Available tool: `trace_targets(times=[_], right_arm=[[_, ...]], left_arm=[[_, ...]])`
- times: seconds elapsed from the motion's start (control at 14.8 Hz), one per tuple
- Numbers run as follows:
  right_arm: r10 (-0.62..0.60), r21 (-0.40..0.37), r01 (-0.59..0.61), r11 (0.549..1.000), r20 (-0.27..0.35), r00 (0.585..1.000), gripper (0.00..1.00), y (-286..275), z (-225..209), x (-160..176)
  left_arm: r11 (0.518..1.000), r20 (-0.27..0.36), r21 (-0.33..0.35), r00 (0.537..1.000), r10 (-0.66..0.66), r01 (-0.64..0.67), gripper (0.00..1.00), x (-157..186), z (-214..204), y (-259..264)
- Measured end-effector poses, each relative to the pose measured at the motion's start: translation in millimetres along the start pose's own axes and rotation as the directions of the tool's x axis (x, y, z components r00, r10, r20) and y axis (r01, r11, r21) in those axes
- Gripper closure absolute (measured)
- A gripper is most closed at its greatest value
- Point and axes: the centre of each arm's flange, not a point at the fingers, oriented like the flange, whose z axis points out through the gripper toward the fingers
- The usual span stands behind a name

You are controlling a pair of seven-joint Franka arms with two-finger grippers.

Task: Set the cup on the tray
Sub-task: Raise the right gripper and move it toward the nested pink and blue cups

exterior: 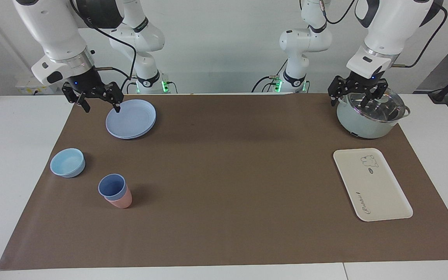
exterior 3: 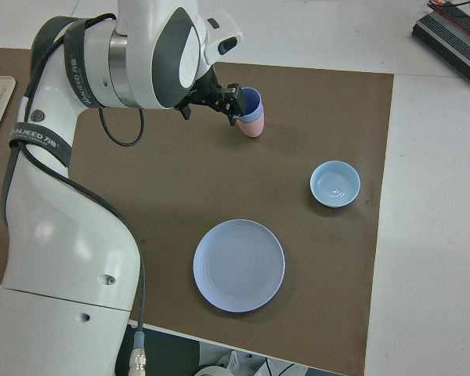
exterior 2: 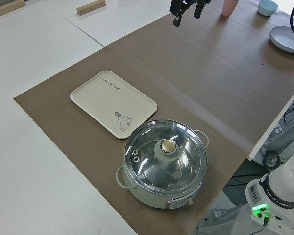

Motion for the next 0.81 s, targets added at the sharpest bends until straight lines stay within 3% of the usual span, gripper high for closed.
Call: trace_targets(times=[0.67,0.81], right_arm=[[0.027,0.0,-0.027,1.0,-0.004,1.0,0.0,15,-1,1],[0.025,0.002,-0.024,1.0,-0.024,0.999,0.05,13,-2,3]], left_arm=[[1.0,0.0,0.0,1.0,0.0,0.0,0.0,0,0,0],[1.0,0.0,0.0,1.0,0.0,0.0,0.0,0,0,0]])
